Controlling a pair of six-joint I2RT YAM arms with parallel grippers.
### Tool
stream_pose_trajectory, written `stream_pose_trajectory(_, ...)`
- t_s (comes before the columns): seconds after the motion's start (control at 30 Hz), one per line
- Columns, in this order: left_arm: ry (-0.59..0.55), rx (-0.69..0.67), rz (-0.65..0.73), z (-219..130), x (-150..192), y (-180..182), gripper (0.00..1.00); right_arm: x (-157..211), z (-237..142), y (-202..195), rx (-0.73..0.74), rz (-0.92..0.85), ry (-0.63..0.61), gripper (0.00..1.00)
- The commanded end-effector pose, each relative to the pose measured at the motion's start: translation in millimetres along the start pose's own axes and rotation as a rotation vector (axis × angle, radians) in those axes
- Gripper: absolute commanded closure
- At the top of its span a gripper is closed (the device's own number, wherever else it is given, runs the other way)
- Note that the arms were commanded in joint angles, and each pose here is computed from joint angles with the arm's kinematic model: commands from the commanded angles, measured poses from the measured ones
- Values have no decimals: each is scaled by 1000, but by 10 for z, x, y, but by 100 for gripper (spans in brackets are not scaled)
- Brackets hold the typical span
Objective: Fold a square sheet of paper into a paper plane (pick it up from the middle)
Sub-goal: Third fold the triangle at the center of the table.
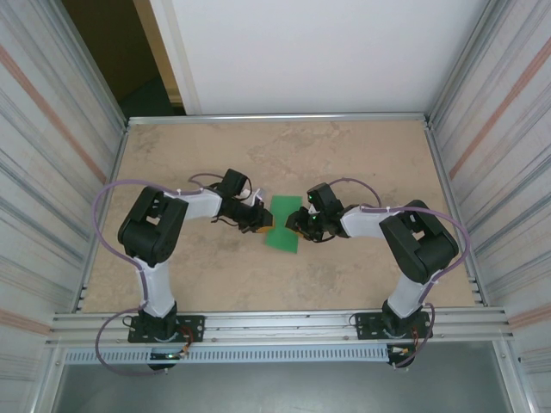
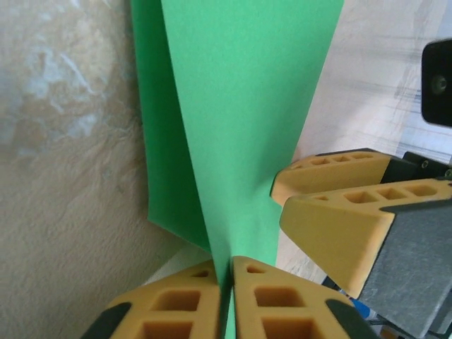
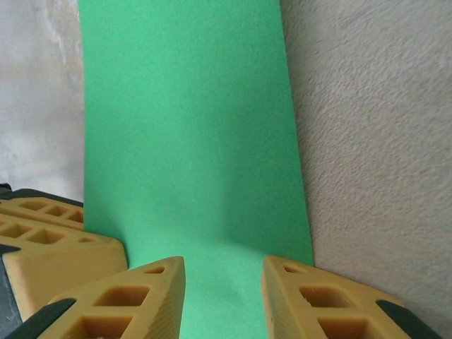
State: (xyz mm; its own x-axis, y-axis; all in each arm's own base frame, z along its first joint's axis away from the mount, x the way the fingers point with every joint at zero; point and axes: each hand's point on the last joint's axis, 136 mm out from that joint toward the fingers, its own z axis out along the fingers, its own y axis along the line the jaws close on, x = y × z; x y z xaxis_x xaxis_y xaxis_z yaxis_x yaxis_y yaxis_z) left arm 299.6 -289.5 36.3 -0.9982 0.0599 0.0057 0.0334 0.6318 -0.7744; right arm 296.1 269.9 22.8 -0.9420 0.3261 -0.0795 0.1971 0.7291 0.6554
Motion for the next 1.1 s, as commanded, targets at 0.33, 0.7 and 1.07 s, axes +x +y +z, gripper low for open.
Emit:
stream_pose_trajectory(0.33, -65, 3, -114, -114, -32, -20, 100, -67, -514, 262, 129, -532, -164, 31)
stream_pose_trajectory(0.7, -145, 3, -254, -190, -44, -74, 100, 435, -391, 564, 214, -1121, -267, 37)
stream_pose_trajectory(1.07, -138, -7, -306, -155, -33, -23, 100, 613, -37, 490, 252, -1342, -318, 37)
